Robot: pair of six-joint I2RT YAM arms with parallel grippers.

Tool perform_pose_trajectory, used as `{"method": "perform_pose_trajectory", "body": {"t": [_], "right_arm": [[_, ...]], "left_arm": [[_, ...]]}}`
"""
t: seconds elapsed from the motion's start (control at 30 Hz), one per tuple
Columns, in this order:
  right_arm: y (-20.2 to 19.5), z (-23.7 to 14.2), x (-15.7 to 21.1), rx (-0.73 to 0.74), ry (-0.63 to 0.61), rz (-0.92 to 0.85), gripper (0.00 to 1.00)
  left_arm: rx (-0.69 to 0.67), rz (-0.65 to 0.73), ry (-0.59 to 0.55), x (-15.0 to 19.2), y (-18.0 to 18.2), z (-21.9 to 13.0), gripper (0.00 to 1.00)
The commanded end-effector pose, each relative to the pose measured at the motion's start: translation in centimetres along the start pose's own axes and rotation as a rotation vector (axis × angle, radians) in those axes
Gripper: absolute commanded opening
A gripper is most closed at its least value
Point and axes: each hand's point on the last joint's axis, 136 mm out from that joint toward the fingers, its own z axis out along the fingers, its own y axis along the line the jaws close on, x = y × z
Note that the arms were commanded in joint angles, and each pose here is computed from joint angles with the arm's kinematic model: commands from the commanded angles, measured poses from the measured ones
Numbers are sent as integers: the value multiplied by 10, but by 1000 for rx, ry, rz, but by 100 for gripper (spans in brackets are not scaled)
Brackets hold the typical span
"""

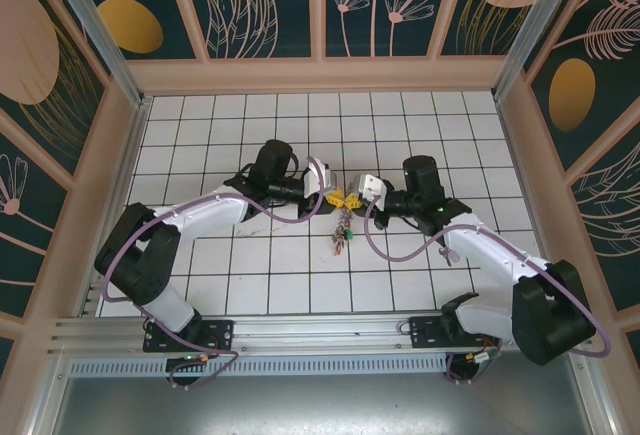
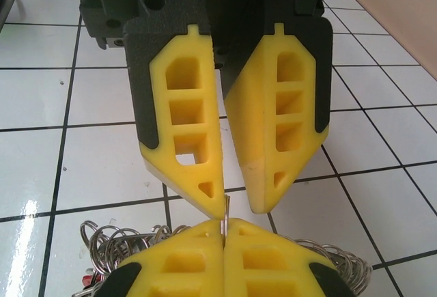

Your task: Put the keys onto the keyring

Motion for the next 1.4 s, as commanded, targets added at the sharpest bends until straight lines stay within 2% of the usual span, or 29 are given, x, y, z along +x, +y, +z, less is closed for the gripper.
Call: {"method": "perform_pose_trajectory", "body": {"t": [0.0, 0.17, 0.4, 0.6, 0.73, 0.93, 1.37], "right_arm": [[1, -1, -24, -33, -75, -63, 0], [1, -2, -29, -34, -93, -64, 0], [-2, -3, -28, -13, -92, -47, 0], [-5, -5, -9, 60, -37, -36, 12], [-3, -6, 1, 80, -12, -30, 16], [-2, -7, 0, 89, -39, -31, 15], [-3, -3, 12, 85, 1, -20, 17]], "left_arm": [[15, 41, -28, -13, 1, 3, 24], [33, 40, -11, -10, -2, 7, 21], [58, 24, 3, -7, -5, 11, 0], [20, 29, -40, -13, -5, 7, 0], [-12, 24, -70, -15, -5, 3, 0], [-4, 9, -89, -17, -6, 3, 0], [-11, 14, -101, -20, -7, 1, 0]]}}
